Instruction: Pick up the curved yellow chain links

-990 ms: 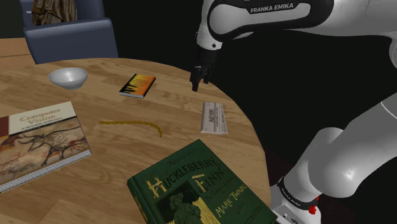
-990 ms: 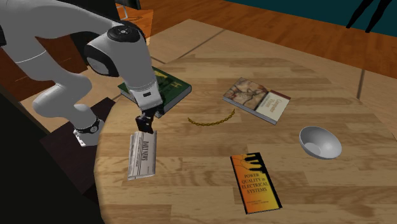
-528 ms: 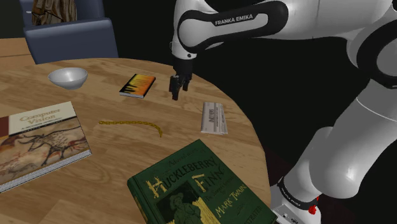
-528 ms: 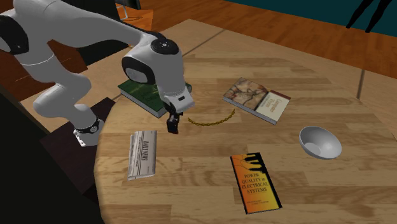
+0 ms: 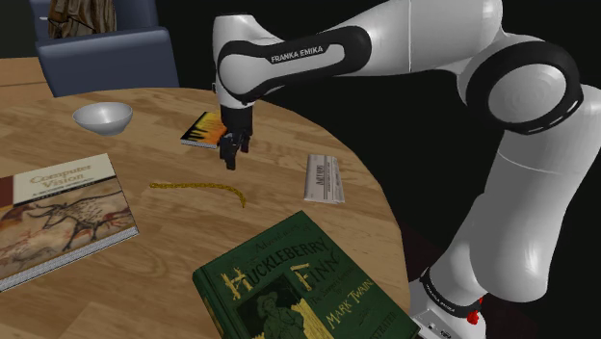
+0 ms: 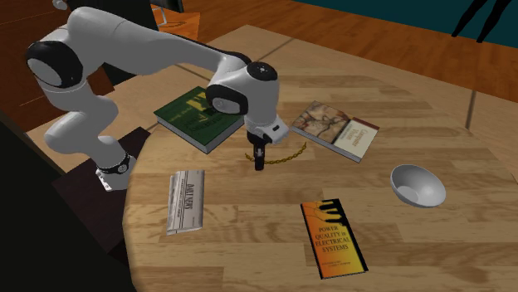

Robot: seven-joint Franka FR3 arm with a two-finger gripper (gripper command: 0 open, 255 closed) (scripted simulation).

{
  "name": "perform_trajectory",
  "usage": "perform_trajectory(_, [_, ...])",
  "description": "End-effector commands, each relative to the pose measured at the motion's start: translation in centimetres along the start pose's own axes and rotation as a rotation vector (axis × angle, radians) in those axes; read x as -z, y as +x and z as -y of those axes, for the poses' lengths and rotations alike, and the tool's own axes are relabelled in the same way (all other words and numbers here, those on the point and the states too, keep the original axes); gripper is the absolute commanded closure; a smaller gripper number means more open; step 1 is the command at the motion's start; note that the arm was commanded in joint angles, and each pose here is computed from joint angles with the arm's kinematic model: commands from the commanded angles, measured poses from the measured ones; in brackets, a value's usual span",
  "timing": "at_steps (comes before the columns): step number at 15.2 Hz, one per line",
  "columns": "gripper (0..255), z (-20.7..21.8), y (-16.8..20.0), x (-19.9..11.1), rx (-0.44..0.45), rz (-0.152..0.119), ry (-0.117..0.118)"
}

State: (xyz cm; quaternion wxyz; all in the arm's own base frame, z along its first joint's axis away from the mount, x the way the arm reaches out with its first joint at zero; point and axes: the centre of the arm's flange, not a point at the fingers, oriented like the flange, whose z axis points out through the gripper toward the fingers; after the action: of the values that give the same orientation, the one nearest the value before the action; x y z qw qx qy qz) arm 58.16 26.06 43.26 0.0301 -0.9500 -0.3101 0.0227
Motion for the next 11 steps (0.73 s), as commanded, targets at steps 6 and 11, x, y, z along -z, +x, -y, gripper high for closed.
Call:
perform_trajectory(6, [0,3.7,5.8,-4.1,0.127,0.026,0.011])
perform_trajectory(11, [0,3.5,5.8,-6.7,0.127,0.026,0.011])
